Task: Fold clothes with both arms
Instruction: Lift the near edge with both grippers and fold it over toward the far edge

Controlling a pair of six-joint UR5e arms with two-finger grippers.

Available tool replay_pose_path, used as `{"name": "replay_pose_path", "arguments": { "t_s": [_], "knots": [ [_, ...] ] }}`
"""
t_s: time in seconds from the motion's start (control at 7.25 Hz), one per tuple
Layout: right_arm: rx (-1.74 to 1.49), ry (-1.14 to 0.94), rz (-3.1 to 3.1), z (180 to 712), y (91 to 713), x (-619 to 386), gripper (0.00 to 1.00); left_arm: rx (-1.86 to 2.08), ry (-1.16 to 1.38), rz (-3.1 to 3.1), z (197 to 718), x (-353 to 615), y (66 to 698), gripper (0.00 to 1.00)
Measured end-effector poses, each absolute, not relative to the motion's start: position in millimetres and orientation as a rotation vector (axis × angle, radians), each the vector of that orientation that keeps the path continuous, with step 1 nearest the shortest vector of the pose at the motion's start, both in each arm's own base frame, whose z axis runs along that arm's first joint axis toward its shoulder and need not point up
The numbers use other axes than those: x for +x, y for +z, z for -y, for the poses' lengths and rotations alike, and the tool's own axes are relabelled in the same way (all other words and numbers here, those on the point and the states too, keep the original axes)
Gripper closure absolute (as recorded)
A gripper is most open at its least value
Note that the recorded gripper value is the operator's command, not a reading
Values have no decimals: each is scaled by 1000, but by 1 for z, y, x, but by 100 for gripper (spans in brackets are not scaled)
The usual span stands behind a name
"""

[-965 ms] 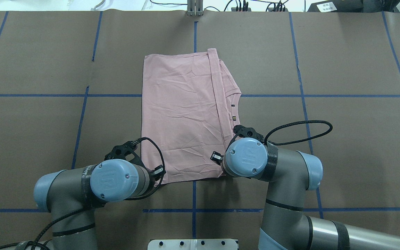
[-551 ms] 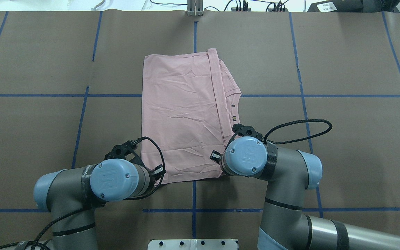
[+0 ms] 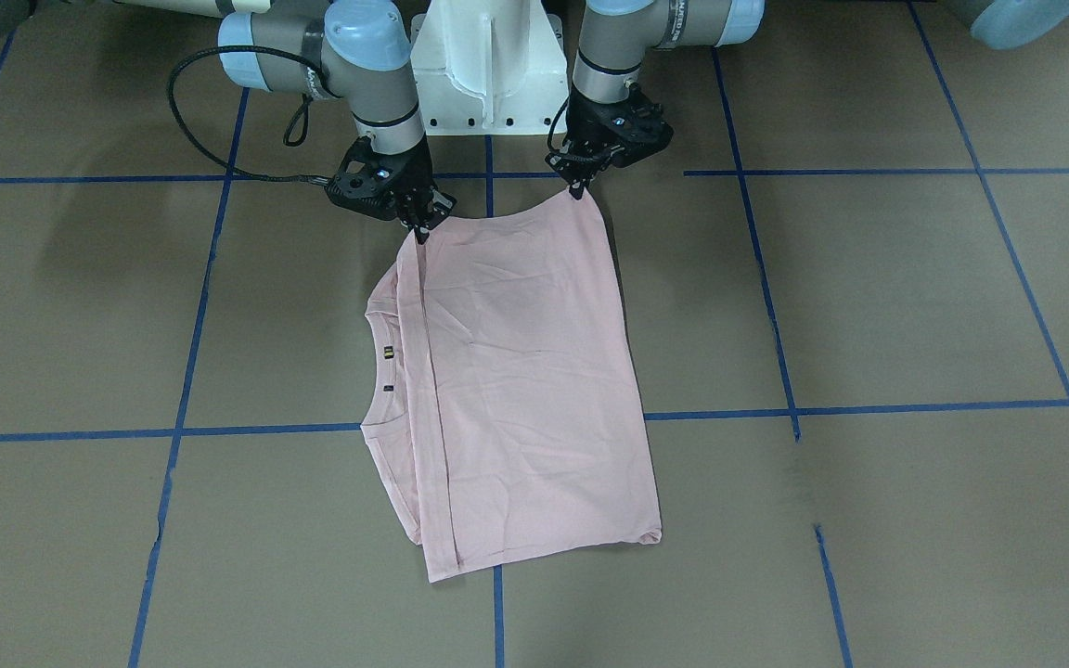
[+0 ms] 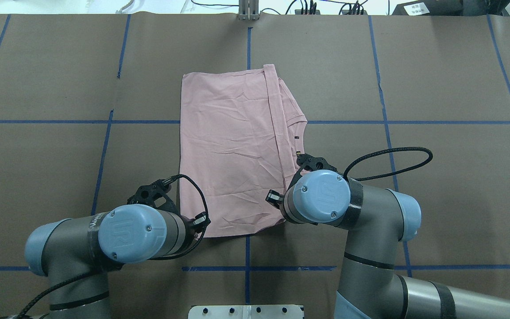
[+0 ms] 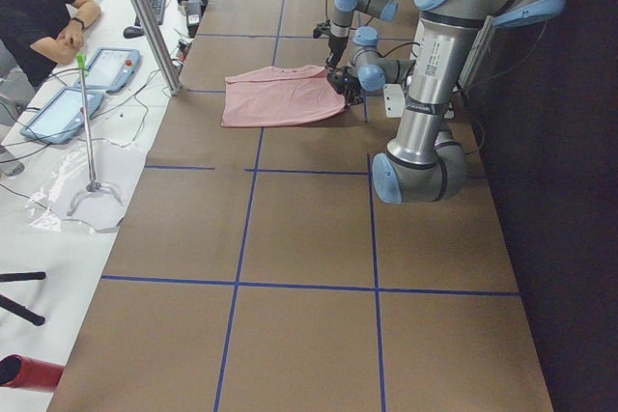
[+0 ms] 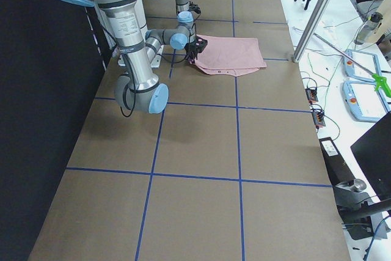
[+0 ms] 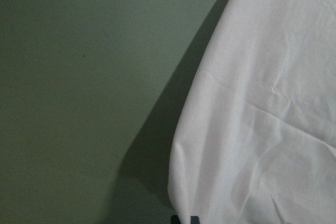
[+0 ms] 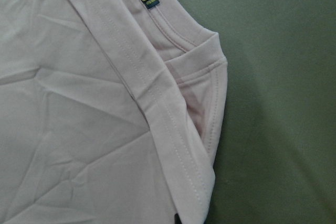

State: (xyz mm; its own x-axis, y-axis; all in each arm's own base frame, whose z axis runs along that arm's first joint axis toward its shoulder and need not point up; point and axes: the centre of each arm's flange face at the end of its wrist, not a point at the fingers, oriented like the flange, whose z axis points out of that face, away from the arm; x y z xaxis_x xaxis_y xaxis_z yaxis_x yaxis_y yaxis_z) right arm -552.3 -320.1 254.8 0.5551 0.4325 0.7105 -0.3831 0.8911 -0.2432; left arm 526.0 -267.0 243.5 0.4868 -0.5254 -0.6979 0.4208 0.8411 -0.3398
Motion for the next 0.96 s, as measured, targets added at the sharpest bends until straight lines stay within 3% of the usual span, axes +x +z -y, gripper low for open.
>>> {"name": "replay_pose_path", "arguments": {
  "t_s": [0.55,0.96],
  "knots": [
    [-88,406,919,262,236,-536,100,-164,-507,-889,222,512,220,100],
    [-47,441,947,292,231,-518,100,-123,-551,-918,257,486,207,100]
  ]
}}
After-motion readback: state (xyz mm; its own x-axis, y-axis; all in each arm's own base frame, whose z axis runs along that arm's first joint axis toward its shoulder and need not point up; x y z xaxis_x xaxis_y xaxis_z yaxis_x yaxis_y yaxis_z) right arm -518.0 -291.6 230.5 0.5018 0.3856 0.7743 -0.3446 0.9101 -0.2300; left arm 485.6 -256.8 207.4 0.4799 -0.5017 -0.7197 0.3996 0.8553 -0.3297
